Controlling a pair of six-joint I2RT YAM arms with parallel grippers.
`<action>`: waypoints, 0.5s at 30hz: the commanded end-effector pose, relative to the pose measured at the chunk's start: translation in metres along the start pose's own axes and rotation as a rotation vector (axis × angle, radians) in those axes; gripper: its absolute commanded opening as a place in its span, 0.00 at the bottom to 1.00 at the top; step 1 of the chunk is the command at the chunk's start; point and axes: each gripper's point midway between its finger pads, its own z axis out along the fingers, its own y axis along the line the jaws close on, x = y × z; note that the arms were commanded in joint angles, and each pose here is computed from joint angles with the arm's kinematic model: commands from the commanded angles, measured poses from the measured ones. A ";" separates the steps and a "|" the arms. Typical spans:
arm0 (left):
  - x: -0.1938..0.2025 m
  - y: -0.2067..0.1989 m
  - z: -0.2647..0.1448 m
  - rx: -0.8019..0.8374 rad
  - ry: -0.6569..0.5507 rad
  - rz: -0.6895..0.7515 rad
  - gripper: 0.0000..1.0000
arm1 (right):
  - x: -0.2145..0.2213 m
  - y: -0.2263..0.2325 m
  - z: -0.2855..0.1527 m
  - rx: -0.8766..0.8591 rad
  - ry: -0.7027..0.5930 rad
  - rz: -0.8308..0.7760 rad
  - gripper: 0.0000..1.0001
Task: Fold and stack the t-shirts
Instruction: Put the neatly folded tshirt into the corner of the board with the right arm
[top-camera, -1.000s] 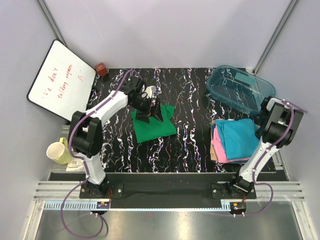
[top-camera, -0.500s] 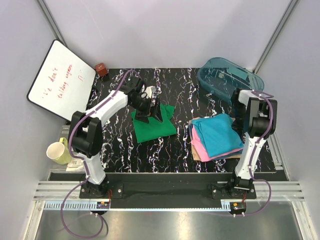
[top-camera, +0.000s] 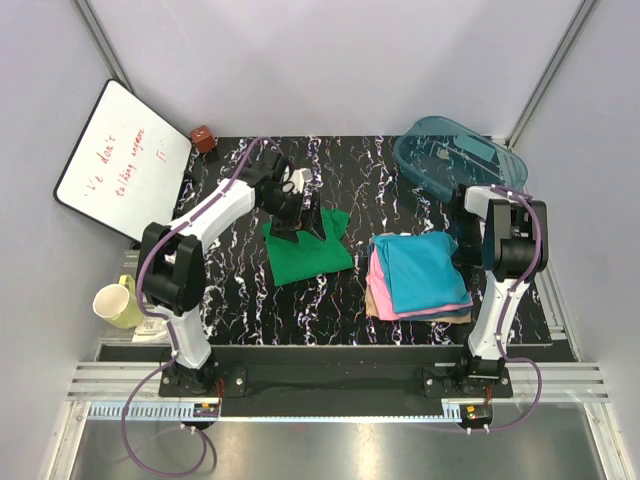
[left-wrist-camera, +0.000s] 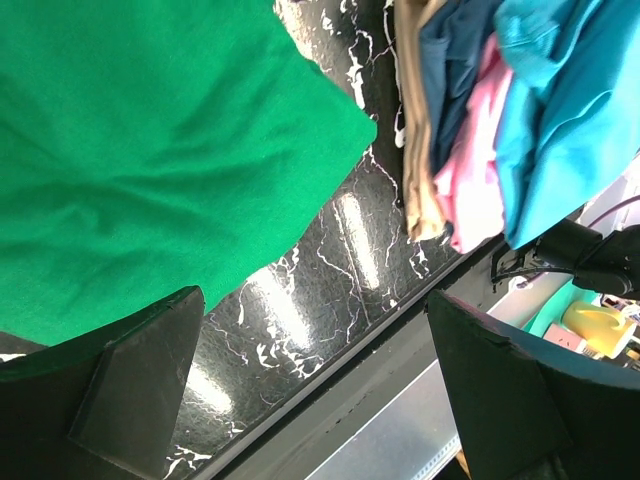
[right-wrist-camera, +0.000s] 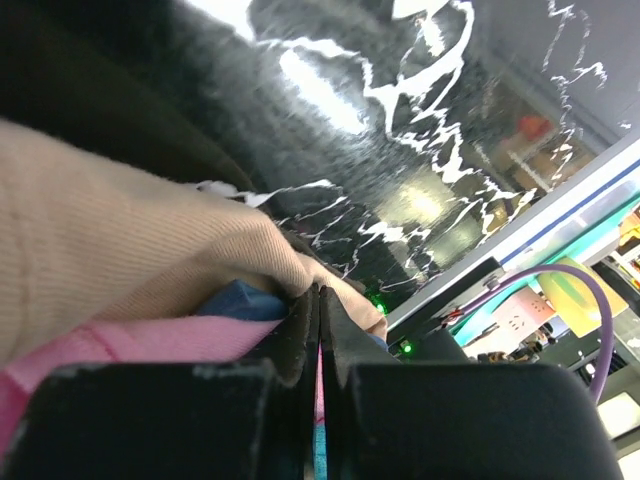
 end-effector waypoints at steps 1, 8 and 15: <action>-0.018 -0.015 -0.013 0.018 -0.061 0.047 0.99 | 0.000 0.021 -0.015 -0.101 -0.033 0.053 0.00; -0.023 0.002 -0.025 -0.085 -0.111 0.060 0.99 | -0.014 -0.018 -0.080 -0.106 -0.186 0.105 0.00; -0.033 0.069 -0.043 -0.198 -0.167 -0.157 0.99 | -0.012 -0.061 -0.172 -0.264 -0.397 0.083 0.30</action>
